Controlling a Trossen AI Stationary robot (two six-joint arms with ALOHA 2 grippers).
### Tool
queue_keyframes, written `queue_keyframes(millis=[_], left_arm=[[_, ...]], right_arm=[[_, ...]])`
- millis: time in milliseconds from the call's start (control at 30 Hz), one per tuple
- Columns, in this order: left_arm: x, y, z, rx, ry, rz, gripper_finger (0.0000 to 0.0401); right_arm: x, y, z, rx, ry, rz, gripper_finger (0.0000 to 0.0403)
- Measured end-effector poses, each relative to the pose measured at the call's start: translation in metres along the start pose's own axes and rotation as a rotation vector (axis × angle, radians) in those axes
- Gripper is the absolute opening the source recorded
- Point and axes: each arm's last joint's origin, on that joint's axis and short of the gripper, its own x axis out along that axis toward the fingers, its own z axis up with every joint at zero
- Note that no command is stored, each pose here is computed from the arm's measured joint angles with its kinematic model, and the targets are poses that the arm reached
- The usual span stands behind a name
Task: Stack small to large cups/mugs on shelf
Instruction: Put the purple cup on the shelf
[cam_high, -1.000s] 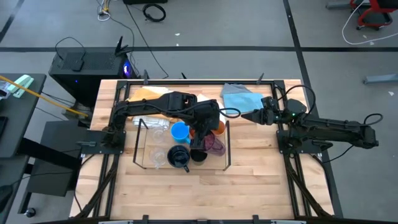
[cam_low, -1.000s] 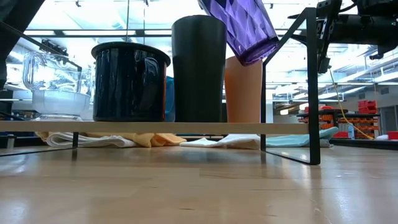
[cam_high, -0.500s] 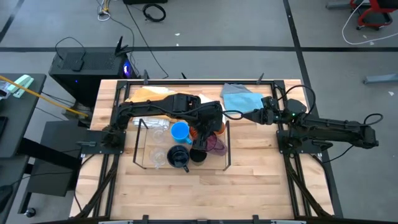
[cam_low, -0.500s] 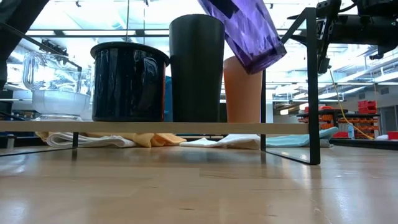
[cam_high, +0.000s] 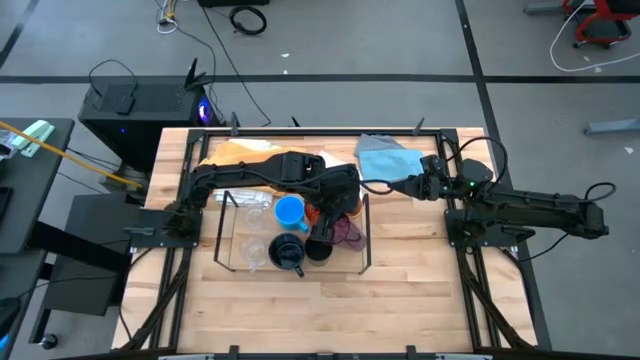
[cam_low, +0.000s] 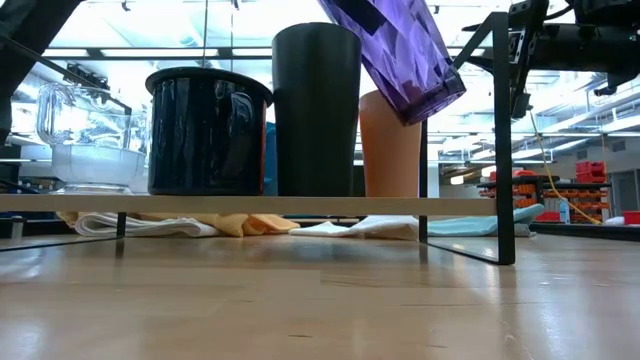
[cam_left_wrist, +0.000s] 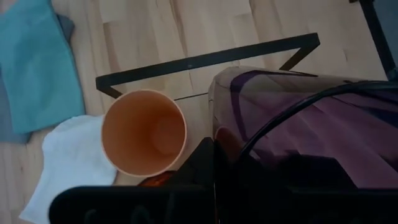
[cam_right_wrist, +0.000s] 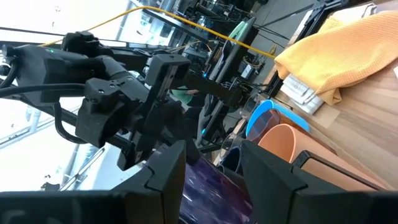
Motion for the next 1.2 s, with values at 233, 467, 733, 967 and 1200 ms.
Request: queue_keyframes(millis=[233, 467, 733, 967, 1200], left_arm=[[0.0, 0.001, 0.004, 0.0, -0.039, -0.005, 0.0011], [0.013, 0.001, 0.003, 0.0, -0.009, -0.019, 0.0011], [0.028, -0.001, 0.001, 0.019, 0.038, -0.038, 0.0011], [0.037, 0.0, 0.001, 0.025, 0.046, -0.04, 0.0011], [0.043, 0.0, 0.0, 0.038, 0.067, -0.045, 0.0011]], right_arm=[[0.0, 0.0, 0.0, -0.005, 0.0, 0.0, 0.016], [0.0, 0.0, 0.0, -0.007, -0.001, -0.001, 0.016], [0.0, 0.0, 0.0, -0.008, -0.008, -0.001, 0.016], [0.0, 0.0, 0.0, -0.014, -0.006, -0.005, 0.016], [0.0, 0.0, 0.0, -0.018, -0.006, -0.006, 0.016]])
